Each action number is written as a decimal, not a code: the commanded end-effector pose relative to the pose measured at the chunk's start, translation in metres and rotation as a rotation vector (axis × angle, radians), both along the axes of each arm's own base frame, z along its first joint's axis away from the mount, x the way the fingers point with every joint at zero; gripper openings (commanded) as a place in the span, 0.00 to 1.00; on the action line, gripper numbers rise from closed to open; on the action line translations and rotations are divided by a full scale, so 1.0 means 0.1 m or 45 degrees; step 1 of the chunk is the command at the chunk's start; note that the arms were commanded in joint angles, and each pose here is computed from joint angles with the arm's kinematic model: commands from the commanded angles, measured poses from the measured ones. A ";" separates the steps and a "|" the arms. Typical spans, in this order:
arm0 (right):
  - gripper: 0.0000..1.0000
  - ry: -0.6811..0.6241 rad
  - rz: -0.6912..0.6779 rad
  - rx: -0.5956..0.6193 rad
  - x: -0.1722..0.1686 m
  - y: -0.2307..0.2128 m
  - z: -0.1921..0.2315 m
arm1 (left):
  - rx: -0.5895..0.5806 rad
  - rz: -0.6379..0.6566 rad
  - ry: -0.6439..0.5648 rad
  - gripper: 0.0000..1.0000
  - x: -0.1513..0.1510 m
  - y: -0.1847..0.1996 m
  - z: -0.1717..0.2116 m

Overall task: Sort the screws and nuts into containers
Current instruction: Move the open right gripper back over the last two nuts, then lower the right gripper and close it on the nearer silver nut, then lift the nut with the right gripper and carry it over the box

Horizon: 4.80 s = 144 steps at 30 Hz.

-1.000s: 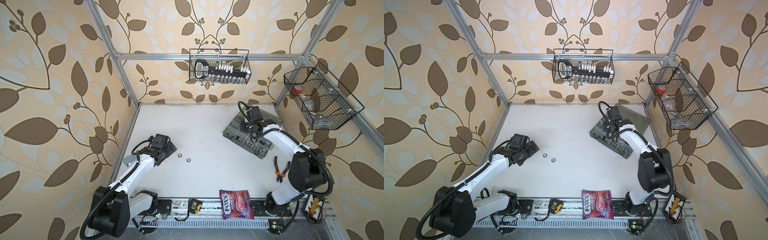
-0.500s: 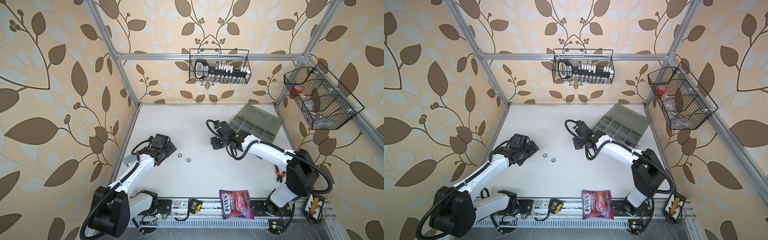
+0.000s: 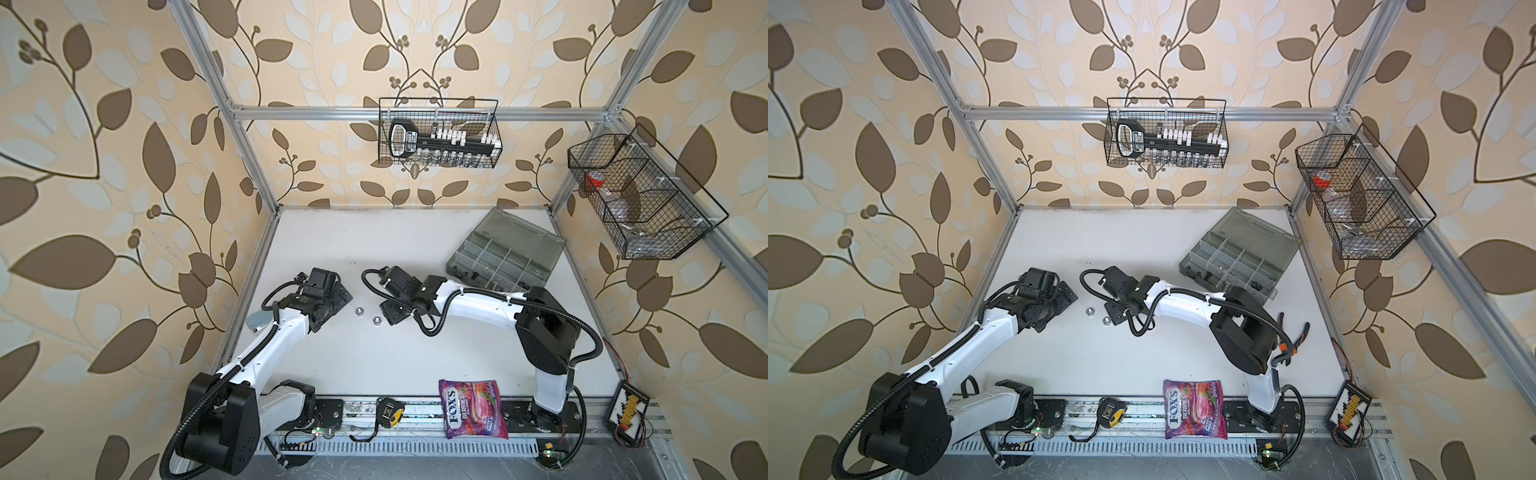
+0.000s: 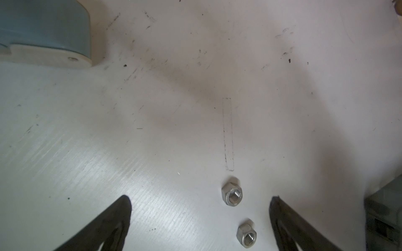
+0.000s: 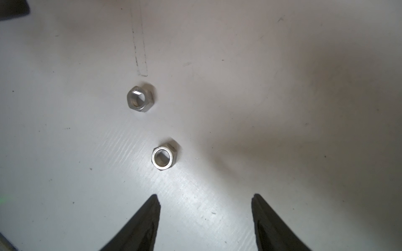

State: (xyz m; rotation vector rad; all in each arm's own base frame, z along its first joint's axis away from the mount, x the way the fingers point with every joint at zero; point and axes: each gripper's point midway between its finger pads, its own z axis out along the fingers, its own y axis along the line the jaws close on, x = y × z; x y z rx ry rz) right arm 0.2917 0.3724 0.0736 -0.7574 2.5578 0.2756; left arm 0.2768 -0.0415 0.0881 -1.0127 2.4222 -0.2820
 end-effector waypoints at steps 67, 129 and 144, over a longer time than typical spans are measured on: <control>0.29 0.187 0.131 -0.298 -0.27 0.18 -0.92 | 0.037 0.004 -0.026 0.99 0.04 0.03 0.07; 0.02 -0.085 -0.843 -0.027 1.45 -3.05 0.47 | 0.006 -0.058 -0.020 0.99 0.14 -0.08 0.10; 0.05 -0.040 -0.898 -0.072 1.68 -3.33 0.27 | 0.004 -0.061 -0.015 0.99 0.12 -0.08 0.07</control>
